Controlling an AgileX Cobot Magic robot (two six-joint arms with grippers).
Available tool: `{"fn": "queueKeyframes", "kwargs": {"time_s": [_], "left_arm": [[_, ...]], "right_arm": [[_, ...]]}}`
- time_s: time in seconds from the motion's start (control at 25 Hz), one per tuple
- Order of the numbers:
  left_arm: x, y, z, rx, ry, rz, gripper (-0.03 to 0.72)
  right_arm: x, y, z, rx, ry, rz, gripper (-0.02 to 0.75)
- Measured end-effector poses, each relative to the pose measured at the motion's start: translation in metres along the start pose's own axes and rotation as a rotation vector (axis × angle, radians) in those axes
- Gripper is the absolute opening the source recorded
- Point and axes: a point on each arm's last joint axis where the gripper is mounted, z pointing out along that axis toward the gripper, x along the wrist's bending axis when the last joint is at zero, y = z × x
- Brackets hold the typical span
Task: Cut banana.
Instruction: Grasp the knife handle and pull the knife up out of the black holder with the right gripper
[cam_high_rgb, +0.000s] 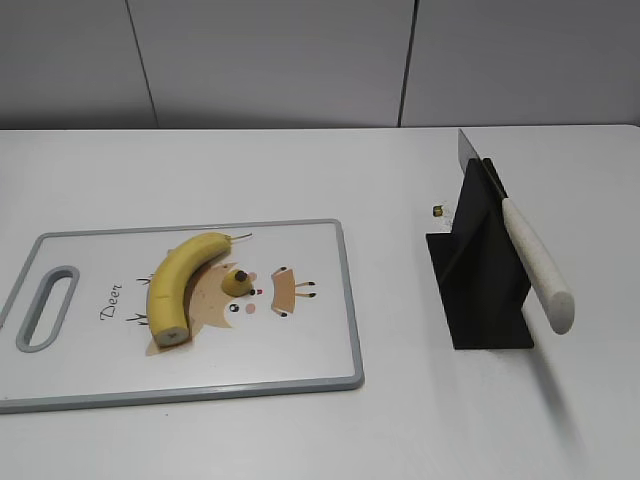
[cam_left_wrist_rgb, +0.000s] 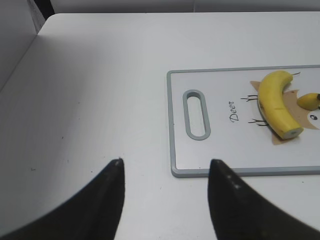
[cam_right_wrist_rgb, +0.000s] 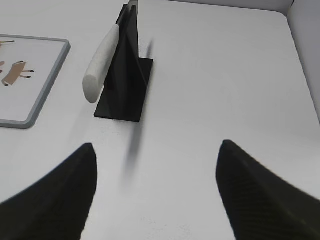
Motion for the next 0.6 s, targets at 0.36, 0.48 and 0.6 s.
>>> {"fn": "queueKeyframes", "kwargs": {"time_s": [0.36, 0.48, 0.6], "left_arm": [[0.0, 0.0, 0.0, 0.0, 0.0, 0.0, 0.529], [0.0, 0.0, 0.0, 0.0, 0.0, 0.0, 0.529], [0.0, 0.0, 0.0, 0.0, 0.0, 0.0, 0.529]], "right_arm": [[0.0, 0.0, 0.0, 0.0, 0.0, 0.0, 0.561], [0.0, 0.0, 0.0, 0.0, 0.0, 0.0, 0.561], [0.0, 0.0, 0.0, 0.0, 0.0, 0.0, 0.561]]}}
